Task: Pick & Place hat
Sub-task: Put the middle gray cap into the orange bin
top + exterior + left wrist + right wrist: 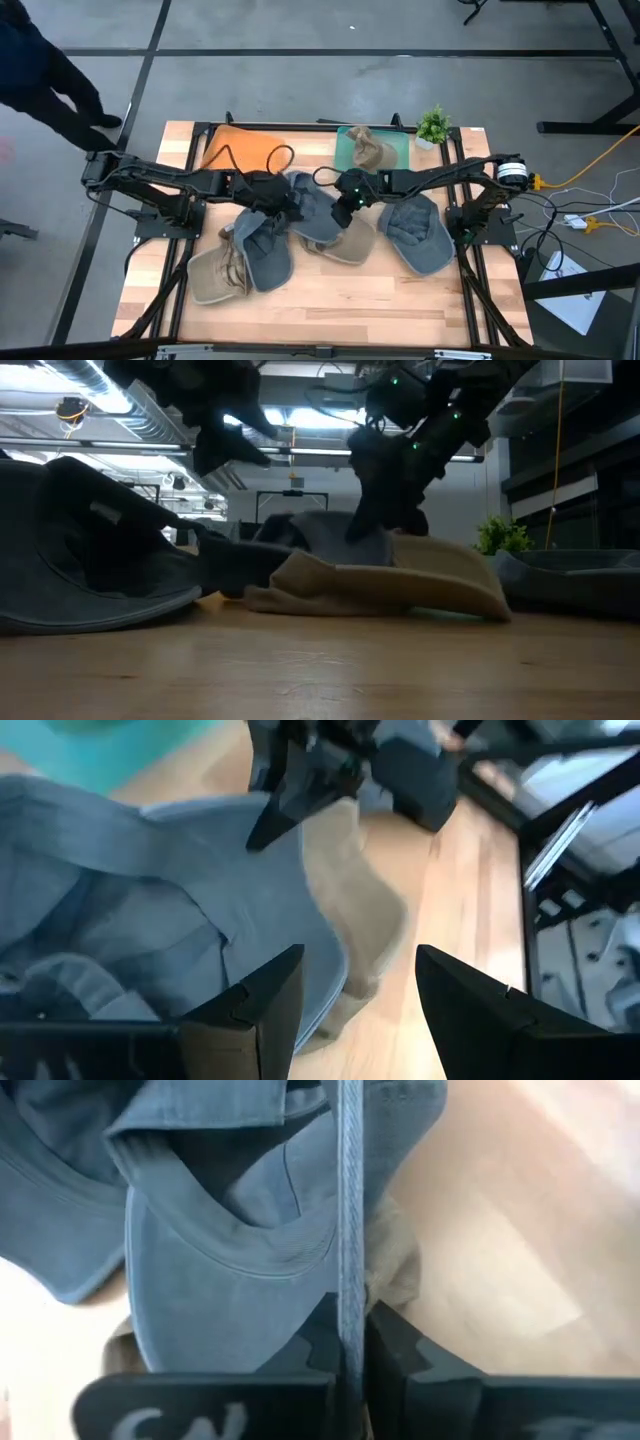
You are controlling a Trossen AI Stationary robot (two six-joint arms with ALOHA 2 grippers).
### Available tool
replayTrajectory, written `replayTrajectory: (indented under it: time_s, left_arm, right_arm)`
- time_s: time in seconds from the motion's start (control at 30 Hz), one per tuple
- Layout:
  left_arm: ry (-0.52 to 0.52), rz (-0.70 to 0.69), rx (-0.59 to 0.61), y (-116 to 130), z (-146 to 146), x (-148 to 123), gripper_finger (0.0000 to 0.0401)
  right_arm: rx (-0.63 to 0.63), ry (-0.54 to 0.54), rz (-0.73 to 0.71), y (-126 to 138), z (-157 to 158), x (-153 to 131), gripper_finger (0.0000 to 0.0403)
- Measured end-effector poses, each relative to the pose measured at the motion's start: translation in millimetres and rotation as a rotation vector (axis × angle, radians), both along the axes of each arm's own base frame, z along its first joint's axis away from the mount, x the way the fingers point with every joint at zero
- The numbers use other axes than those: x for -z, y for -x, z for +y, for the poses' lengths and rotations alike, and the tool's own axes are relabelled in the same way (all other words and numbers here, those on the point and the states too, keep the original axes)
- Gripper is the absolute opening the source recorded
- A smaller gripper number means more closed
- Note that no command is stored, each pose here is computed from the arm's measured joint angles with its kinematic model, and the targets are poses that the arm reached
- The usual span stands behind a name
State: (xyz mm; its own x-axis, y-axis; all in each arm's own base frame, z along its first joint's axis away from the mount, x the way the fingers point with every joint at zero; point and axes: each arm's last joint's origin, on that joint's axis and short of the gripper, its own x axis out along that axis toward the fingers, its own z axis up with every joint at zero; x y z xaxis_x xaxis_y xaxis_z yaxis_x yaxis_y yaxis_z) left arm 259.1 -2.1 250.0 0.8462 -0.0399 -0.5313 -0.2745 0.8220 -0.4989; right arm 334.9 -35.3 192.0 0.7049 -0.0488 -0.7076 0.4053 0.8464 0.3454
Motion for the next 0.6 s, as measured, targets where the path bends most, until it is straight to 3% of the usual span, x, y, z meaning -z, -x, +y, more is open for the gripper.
replayTrajectory:
  time_s: [0.33, 0.6]
  left_arm:
    - [-0.007, -0.273, -0.053, 25, 12, -48, 0.0184]
    - [-0.025, -0.374, -0.069, 43, 12, -67, 0.0184]
  right_arm:
    - [-0.064, 0.183, 0.025, -4, -5, -48, 0.0024]
    - [-0.111, 0.273, 0.046, -9, -6, -76, 0.0021]
